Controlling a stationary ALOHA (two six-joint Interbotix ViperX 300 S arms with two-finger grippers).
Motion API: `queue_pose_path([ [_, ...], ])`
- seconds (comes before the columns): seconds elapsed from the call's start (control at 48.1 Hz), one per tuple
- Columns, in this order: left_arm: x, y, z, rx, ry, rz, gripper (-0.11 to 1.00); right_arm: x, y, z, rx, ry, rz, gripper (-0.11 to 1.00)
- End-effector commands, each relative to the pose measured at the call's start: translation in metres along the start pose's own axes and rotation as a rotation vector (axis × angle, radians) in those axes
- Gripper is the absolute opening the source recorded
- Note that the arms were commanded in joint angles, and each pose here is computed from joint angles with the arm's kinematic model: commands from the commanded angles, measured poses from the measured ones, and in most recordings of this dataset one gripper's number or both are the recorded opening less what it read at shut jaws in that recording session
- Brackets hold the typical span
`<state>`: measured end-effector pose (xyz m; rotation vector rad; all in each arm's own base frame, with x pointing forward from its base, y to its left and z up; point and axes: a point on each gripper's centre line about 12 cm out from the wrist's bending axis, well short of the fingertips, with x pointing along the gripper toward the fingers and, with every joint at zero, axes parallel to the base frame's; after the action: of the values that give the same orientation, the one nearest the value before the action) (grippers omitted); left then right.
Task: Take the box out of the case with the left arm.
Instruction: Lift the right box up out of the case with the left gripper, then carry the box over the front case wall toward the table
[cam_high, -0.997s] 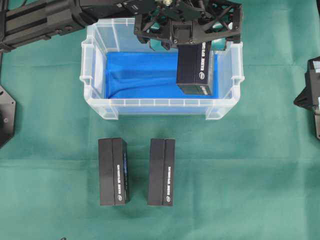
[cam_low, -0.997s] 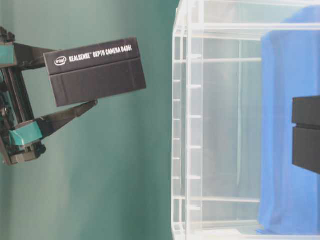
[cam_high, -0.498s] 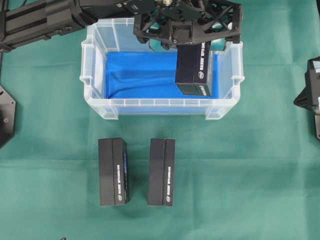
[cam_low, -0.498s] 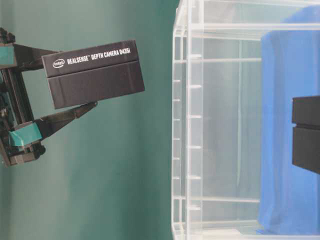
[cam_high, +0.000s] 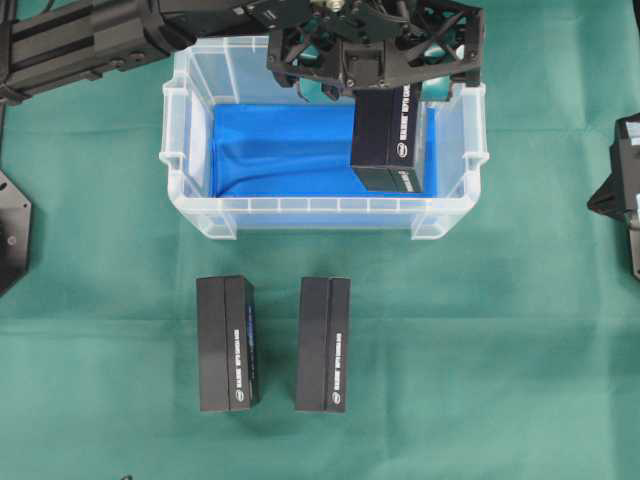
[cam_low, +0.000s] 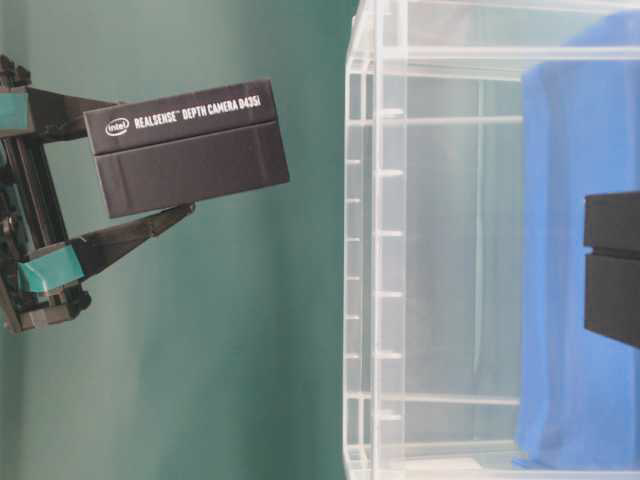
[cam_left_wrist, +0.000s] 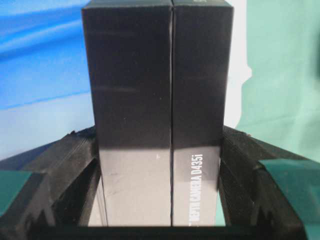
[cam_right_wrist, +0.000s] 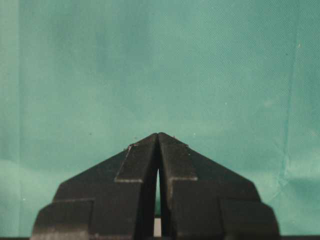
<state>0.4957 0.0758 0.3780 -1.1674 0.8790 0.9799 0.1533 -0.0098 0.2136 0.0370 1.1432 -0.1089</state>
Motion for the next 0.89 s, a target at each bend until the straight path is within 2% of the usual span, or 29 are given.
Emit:
queue_pose_path([
  [0.0,-0.026,0.0,0.003,-0.007,-0.018,-0.059,0.61,-0.006,0.0,0.008,0.007,-0.021,0.004,0.0],
  [0.291,-0.027,-0.003,-0.008,0.005,-0.009,-0.062,0.61,-0.005,0.0,0.008,0.007,-0.02,0.003,0.0],
  [0.54,-0.032,-0.004,-0.03,0.015,0.01,-0.056,0.61,-0.006,0.0,0.008,0.007,-0.021,0.004,0.0],
  [0.748,-0.046,-0.003,-0.062,0.009,0.033,-0.045,0.61,-0.006,0.0,0.008,0.007,-0.021,0.004,0.0],
  [0.872,-0.05,-0.004,-0.091,0.009,0.057,-0.039,0.61,-0.006,0.0,0.008,0.007,-0.021,0.004,0.0],
])
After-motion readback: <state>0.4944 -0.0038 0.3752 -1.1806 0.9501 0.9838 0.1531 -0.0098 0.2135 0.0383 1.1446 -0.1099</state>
